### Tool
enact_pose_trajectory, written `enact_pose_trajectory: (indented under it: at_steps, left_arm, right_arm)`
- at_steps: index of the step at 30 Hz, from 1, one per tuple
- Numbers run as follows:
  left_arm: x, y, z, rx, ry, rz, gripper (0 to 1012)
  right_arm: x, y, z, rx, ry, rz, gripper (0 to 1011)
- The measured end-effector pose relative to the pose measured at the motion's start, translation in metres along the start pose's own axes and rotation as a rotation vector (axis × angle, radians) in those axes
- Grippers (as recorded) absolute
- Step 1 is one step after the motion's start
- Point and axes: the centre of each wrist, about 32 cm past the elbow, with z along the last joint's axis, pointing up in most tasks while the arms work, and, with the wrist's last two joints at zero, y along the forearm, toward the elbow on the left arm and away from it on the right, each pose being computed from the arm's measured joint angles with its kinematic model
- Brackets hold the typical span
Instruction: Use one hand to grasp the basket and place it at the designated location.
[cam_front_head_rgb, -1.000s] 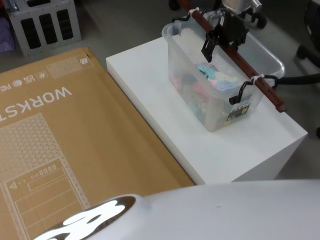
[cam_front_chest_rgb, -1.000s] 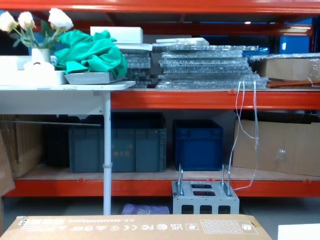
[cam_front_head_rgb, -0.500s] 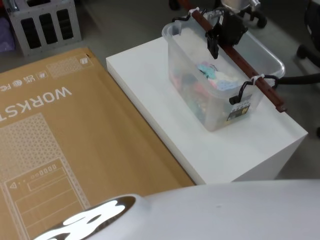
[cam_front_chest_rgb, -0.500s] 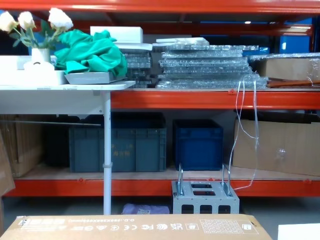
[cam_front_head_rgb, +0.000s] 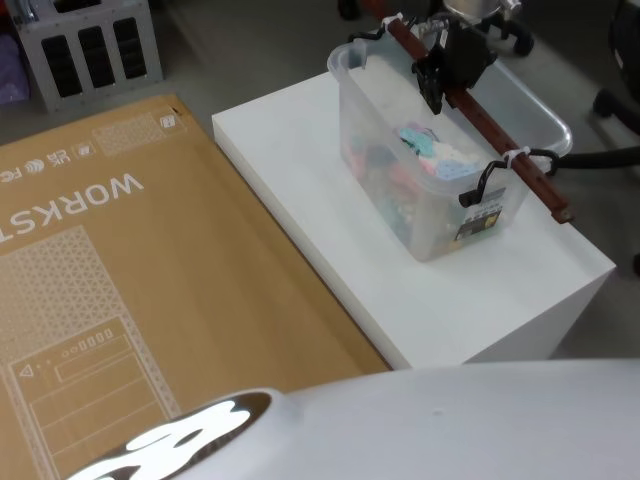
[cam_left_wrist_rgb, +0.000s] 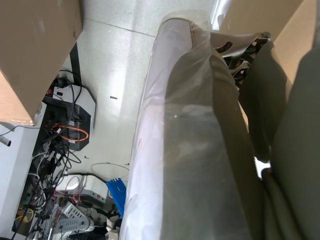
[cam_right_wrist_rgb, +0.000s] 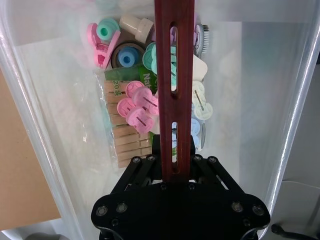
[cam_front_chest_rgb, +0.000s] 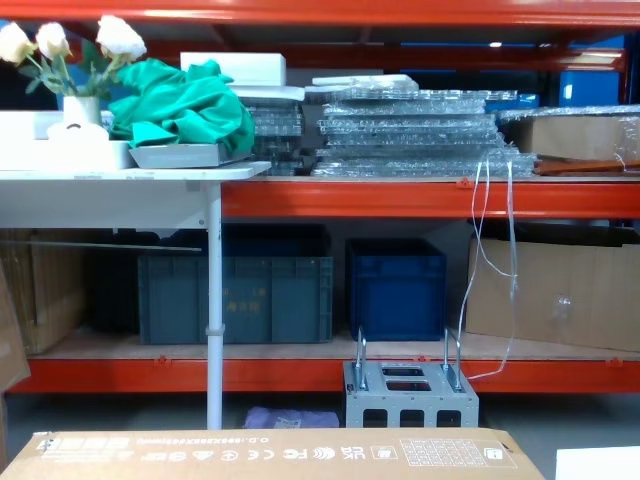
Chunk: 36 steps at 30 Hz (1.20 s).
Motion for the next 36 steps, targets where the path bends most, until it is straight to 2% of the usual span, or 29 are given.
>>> enact_pose_trajectory:
  at_steps: [10,22,32,36]
  left_arm:
    - [0.0000,0.0000,0.0000,0.000,0.000,0.000,0]
    - [0.0000,0.0000,0.0000,0.000,0.000,0.000,0]
    - [0.0000,0.0000,0.0000,0.000,0.000,0.000,0]
    - [0.0000,0.0000,0.0000,0.000,0.000,0.000,0]
  right_arm:
    - [0.003,-0.001,0.001,-0.004,-0.008,-0.006,228]
    - [0.009,-0.014,0.004,-0.007,-0.022,-0.033,228]
    - [0.012,-0.018,0.005,-0.011,-0.026,-0.035,228]
    - [0.016,-0.024,0.004,-0.015,-0.038,-0.031,228]
